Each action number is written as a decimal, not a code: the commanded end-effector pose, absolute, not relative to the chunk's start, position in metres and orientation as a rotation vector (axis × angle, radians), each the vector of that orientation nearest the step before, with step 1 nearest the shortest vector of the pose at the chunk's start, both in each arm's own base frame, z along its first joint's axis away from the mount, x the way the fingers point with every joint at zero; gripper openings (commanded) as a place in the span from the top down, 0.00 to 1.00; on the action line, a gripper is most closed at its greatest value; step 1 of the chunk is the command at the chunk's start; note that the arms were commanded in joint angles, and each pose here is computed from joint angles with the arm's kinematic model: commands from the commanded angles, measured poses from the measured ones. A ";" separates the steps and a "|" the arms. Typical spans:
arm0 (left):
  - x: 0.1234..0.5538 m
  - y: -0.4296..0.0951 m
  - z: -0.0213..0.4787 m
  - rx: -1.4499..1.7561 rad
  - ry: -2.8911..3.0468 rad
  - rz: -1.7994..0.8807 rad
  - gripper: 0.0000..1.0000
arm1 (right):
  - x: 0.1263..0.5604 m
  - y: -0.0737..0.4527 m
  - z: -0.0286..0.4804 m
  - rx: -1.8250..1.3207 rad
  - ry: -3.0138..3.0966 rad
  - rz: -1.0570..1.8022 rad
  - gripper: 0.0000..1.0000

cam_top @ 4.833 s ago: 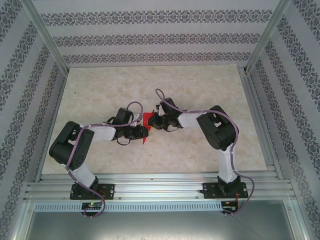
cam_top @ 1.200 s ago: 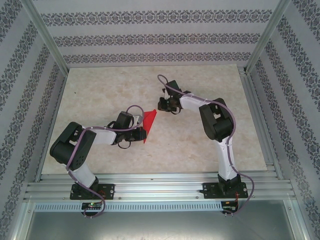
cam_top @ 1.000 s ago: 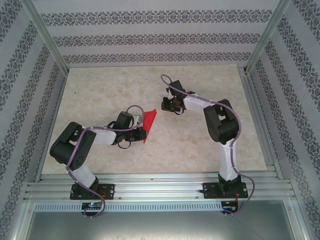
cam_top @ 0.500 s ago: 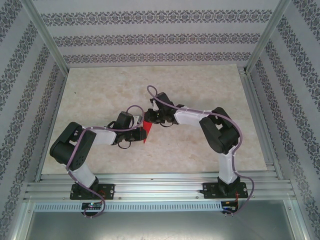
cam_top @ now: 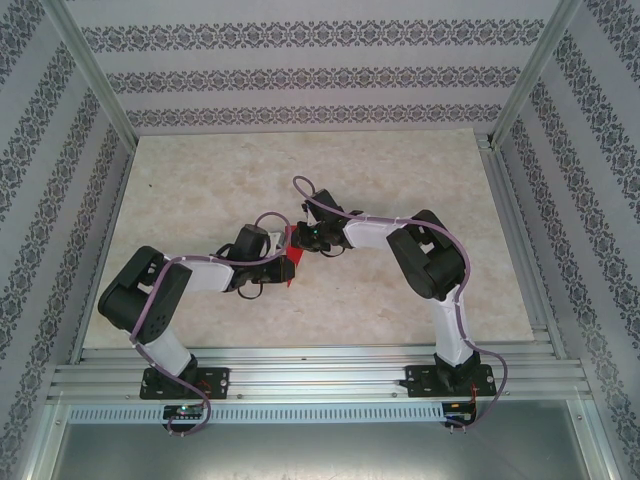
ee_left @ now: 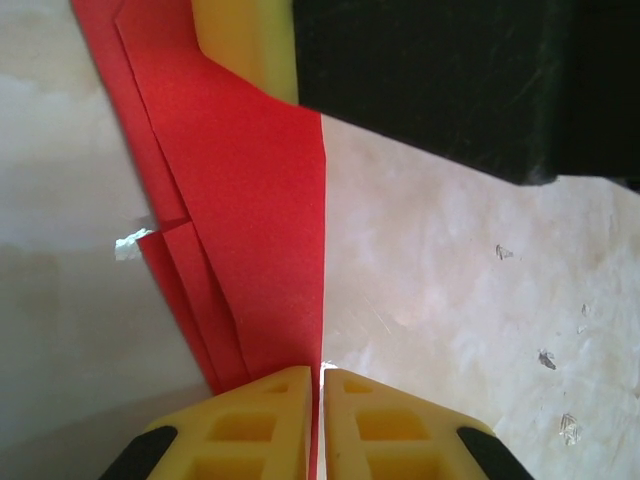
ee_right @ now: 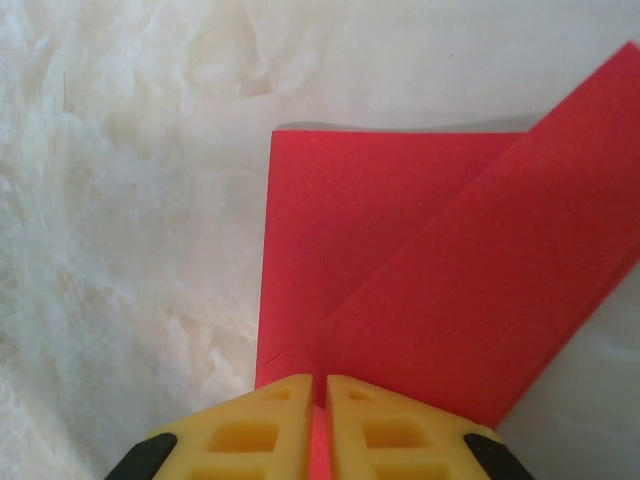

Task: Fold a paper plane with a square sheet of paper (fold left side to right side)
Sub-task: Fold the wing for the fifth time at the center of the table.

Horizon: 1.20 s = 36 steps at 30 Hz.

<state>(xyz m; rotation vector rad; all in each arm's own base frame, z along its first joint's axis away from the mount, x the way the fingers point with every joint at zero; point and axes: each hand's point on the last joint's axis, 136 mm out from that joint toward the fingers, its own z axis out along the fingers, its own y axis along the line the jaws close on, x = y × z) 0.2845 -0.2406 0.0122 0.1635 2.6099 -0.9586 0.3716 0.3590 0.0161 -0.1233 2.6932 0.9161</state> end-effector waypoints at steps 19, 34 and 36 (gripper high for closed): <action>0.165 -0.208 -0.054 0.285 3.063 -0.743 0.86 | 0.374 0.326 -0.024 -0.051 2.801 0.726 0.87; 0.151 -0.214 -0.046 0.331 3.061 -0.759 0.86 | 0.376 0.321 -0.031 -0.024 2.813 0.733 0.87; 0.150 -0.214 -0.043 0.327 3.053 -0.768 0.85 | 0.377 0.319 -0.031 -0.013 2.813 0.734 0.87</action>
